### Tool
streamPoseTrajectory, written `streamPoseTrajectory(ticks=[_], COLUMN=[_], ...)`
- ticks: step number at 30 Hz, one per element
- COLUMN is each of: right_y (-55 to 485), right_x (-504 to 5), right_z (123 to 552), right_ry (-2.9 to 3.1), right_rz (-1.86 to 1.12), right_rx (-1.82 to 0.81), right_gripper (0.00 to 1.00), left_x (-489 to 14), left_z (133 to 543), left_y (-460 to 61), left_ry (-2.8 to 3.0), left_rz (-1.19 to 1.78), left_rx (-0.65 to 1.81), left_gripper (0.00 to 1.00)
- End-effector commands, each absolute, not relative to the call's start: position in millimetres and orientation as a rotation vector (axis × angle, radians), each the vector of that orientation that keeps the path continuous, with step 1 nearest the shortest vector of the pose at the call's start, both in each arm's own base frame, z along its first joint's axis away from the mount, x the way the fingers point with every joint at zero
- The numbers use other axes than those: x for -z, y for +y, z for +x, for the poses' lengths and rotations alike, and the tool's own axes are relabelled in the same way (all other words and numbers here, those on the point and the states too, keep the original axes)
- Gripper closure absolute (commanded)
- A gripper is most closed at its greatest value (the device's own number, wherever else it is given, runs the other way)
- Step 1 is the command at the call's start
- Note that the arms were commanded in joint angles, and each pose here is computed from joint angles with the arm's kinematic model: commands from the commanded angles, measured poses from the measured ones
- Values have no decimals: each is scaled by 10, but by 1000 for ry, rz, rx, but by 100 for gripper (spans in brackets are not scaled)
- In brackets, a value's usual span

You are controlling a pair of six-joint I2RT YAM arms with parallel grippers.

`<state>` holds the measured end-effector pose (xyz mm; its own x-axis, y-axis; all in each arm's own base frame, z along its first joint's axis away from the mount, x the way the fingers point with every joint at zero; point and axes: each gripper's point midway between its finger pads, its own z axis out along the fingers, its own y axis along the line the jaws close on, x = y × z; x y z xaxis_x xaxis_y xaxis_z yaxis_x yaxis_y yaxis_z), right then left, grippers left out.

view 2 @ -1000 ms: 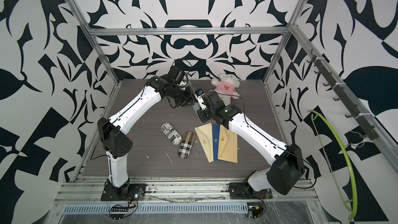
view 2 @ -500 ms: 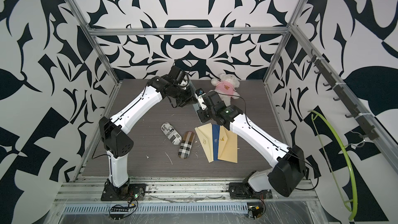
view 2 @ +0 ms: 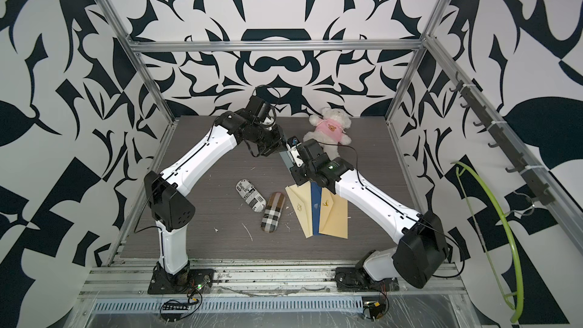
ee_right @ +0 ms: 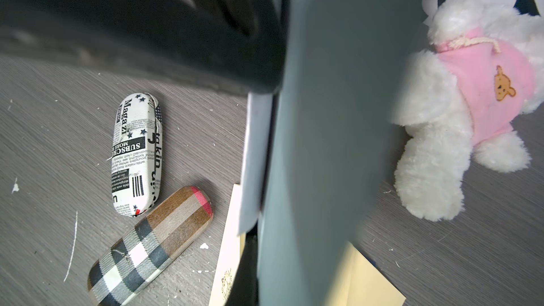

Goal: Take the letter paper out of the envelope
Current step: Take out the letter paper from the envelope.

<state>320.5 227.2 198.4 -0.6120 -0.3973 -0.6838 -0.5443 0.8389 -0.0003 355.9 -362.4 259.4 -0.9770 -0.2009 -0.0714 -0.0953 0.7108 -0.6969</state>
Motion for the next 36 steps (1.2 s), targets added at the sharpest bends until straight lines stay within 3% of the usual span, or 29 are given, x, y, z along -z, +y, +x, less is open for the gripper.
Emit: streamPoseTrajectory(ticks=[1,22,30,36], right_y=[2302,1915,1047,318], right_x=[-2096,-2306,-2796,-2685], right_z=[3243,3532,3831,3946], right_ry=[2270,2387,2231,2187], right_rz=[-657,-277,241,603], right_rx=[-323,-437,-445,-395], right_gripper=[100,100,100,100], left_x=[-2964,-4137,-3972,-3589], left_z=[3514,3691,3757,3705], left_y=[-3598,-3516,-3216,-3161], left_ry=[2690,2249,2221,2275], left_rz=[-227,-120,-161,-167], left_rx=[1227,1517,1457,1429], left_gripper=[100,100,100,100])
